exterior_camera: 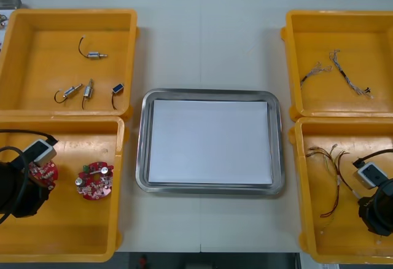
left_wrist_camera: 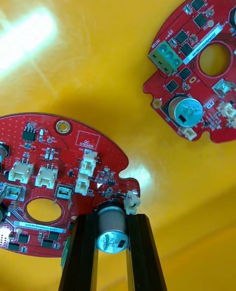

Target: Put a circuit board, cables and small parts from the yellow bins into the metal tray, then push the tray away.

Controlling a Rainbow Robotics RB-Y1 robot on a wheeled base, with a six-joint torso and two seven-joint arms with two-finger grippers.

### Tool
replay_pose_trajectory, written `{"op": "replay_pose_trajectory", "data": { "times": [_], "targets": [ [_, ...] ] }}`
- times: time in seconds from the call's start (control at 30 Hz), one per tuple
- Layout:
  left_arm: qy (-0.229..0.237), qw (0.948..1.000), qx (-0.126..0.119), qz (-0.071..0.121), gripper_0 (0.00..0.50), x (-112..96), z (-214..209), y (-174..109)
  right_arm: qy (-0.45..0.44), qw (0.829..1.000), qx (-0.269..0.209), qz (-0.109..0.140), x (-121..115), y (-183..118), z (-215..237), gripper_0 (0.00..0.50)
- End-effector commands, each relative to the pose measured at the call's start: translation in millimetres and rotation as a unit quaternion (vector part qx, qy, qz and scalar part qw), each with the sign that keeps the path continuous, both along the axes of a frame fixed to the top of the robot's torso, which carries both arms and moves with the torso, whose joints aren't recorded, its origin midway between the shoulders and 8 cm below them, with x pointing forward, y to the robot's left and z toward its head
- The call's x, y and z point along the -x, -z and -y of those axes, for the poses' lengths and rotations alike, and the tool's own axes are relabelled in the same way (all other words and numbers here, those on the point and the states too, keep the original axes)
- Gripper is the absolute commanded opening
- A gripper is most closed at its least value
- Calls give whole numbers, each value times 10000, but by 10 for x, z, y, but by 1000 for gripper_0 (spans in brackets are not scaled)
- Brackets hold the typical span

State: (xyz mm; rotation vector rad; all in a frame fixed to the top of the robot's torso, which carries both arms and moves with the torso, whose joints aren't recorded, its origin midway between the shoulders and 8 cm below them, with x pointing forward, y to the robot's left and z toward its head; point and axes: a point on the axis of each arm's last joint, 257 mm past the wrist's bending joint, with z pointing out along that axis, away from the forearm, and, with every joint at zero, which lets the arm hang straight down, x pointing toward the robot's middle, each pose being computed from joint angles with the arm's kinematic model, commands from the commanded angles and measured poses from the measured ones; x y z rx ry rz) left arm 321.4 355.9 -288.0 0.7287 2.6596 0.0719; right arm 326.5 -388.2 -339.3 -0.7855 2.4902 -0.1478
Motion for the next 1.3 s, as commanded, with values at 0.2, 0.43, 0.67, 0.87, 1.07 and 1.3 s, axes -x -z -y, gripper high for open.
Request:
{"op": "replay_pose_trajectory", "data": {
  "times": [0.2, 0.43, 0.67, 0.87, 1.07, 1.3],
  "targets": [
    [305, 9992, -136, 202, 1, -263, 243, -517, -125, 9998, 34, 174, -186, -816, 43, 0],
    [10, 9998, 17, 183, 0, -329, 513, -801, -21, 9998, -200, -7, -149, -1240, 62, 0],
    [-100, 9998, 86, 180, 0, -340, 849, -950, -101, 9997, -159, -127, -136, -1577, 36, 0],
    [-223, 9994, 114, 222, 0, -379, 1170, -1029, -223, 9995, 53, -221, -129, -1766, 8, 0],
    [-391, 9981, 388, 277, 0, -428, 1611, -1068, -265, 9985, 227, -415, -74, -1899, -4, 0],
    [-554, 9957, 623, 399, 0, -479, 2142, -1036, -377, 9969, 495, -479, -5, -2117, -63, 0]
  ]
}}
